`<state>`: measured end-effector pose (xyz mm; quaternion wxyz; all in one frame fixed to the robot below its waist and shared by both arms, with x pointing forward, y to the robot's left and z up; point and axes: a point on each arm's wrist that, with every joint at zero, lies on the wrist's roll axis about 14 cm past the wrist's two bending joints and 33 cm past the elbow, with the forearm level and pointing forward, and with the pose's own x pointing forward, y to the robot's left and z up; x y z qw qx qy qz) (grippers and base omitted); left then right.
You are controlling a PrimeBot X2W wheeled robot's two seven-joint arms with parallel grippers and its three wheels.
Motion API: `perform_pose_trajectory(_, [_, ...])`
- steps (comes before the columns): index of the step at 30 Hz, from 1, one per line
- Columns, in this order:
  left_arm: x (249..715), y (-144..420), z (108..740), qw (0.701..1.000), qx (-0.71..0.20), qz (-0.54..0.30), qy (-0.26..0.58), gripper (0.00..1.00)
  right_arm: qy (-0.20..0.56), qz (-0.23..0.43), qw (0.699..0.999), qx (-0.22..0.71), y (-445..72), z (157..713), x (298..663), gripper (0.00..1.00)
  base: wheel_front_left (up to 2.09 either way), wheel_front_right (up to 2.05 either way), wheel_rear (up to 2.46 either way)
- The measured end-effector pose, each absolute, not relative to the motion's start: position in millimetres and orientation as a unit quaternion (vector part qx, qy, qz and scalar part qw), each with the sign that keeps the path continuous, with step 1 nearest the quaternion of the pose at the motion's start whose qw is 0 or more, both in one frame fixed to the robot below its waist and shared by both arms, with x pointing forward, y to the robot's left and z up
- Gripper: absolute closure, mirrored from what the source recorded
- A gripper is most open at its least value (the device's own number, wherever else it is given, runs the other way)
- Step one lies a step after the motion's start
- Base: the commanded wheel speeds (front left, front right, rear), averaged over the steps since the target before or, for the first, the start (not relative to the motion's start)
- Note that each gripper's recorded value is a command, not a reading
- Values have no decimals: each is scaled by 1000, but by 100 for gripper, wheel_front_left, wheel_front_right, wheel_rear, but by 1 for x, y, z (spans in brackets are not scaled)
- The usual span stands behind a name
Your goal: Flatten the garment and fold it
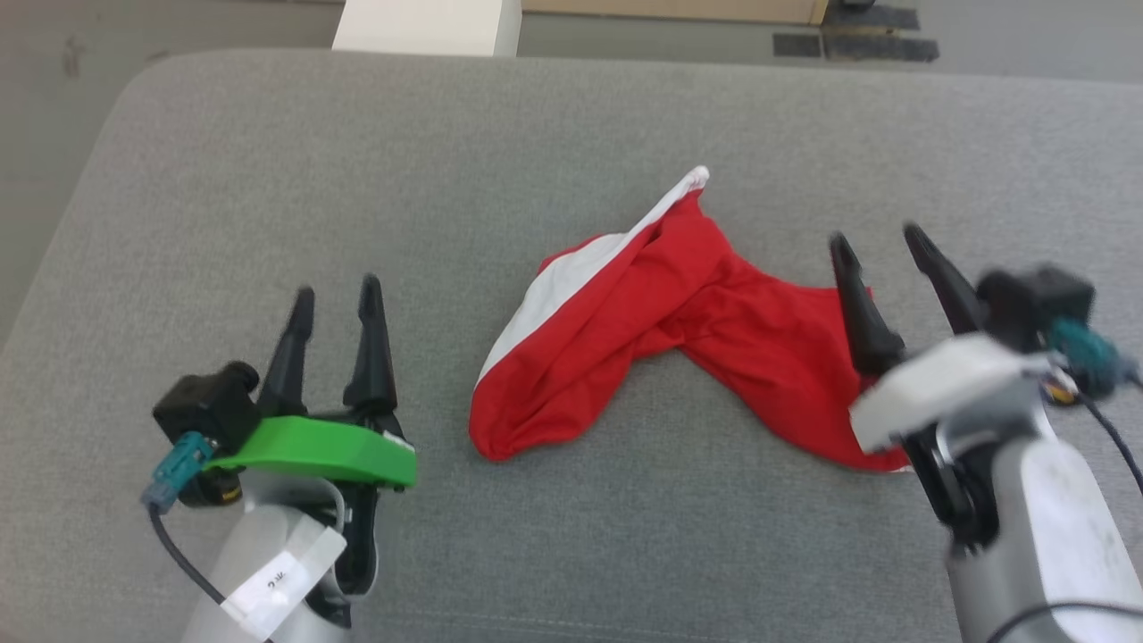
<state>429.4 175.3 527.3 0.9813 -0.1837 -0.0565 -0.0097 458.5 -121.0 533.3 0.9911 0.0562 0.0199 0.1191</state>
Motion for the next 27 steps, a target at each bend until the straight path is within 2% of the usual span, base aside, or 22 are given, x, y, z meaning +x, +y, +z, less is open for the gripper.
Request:
perform_pose_trajectory(5, [438,185,544,980,-172,1,-103,0,67,158,984,49,-89,525,505,0,0,0,0])
perform_pose_trajectory(12, [449,196,531,984,-150,7,-99,0,182,174,967,32,-67,484,562,0,0,0,0])
perform_pose_trajectory(19, [455,210,517,984,-156,28,-86,0,290,184,939,8,-47,432,591,0,0,0,0])
perform_pose_trajectory(25, [453,223,504,985,-151,52,-70,0,371,207,905,-13,-22,394,594,0,0,0,0])
perform_pose_trajectory(26, [453,225,502,985,-150,55,-67,0,380,210,901,-18,-20,389,593,14,0,0,0])
perform_pose_trajectory(27, [452,227,499,985,-149,58,-64,0,389,213,896,-21,-16,384,593,48,0,0,0])
